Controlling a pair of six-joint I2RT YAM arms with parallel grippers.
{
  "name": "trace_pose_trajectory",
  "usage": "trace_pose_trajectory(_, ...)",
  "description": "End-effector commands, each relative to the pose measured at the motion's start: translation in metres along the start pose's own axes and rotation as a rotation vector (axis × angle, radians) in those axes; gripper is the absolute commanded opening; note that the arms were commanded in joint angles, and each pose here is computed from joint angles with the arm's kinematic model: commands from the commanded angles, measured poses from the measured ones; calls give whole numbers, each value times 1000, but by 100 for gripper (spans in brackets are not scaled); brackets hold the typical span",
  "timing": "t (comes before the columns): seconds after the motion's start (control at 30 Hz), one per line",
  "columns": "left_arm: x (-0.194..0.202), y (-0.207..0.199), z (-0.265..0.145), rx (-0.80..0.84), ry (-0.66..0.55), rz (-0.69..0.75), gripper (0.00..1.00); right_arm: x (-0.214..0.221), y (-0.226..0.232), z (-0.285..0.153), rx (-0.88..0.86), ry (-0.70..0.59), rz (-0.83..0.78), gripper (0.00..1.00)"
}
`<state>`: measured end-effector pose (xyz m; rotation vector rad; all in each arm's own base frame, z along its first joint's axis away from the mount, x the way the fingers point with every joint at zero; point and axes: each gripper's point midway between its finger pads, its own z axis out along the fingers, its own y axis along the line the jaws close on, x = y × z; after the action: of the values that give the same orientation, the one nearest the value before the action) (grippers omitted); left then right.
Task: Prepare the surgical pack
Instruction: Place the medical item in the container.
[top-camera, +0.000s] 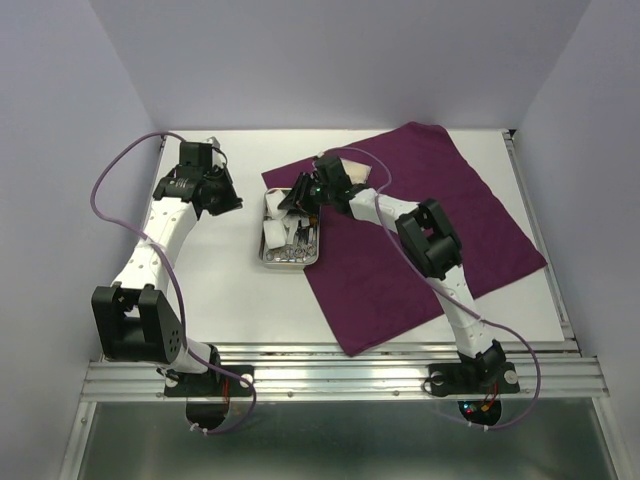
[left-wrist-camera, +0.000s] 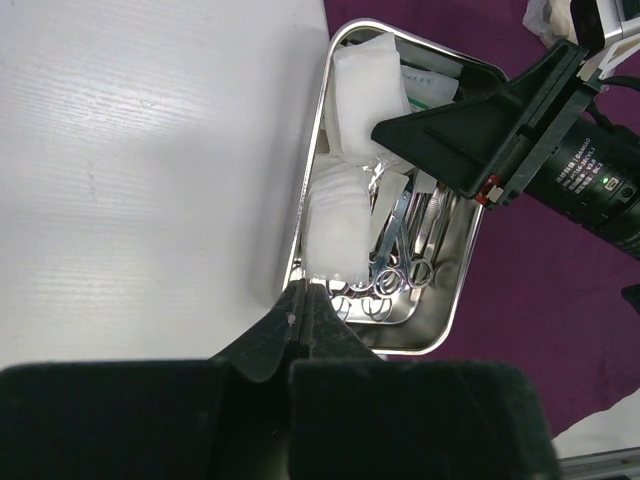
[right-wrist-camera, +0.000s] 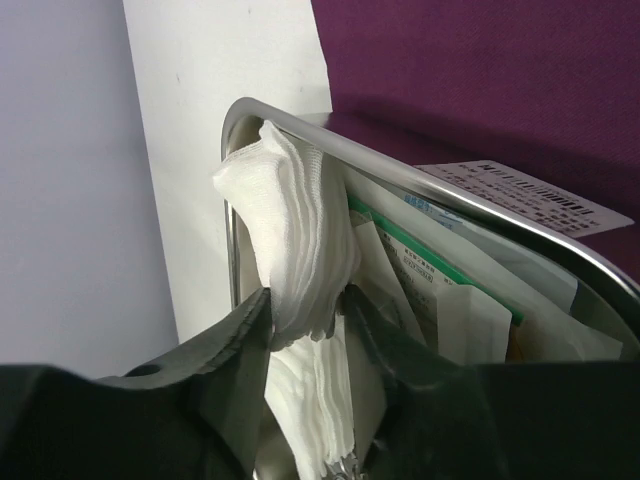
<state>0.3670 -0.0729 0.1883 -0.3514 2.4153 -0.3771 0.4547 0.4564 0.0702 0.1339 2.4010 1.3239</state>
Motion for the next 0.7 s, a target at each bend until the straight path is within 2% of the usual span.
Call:
trace_pose_trajectory(0.0, -8, -6, -10, 37, -46, 5, 0, -8, 32, -11, -51, -42, -53, 46)
trace_pose_trajectory(0.07, -7, -6, -9, 41, -47, 1, 0, -8, 32, -15, -41, -50, -65, 55)
trace_pose_trajectory(0.27, 0, -9, 7, 67, -16, -19, 0, -21, 51, -39, -23, -118, -134, 65)
trace_pose_trajectory(0.5, 7, -14, 51, 67, 49, -51, 0, -32, 63, -63, 16, -174, -187, 73)
trace_pose_trajectory(0.67, -1, -18, 47, 66, 26, -37, 0, -51, 64, -87, 86, -242, -292, 76)
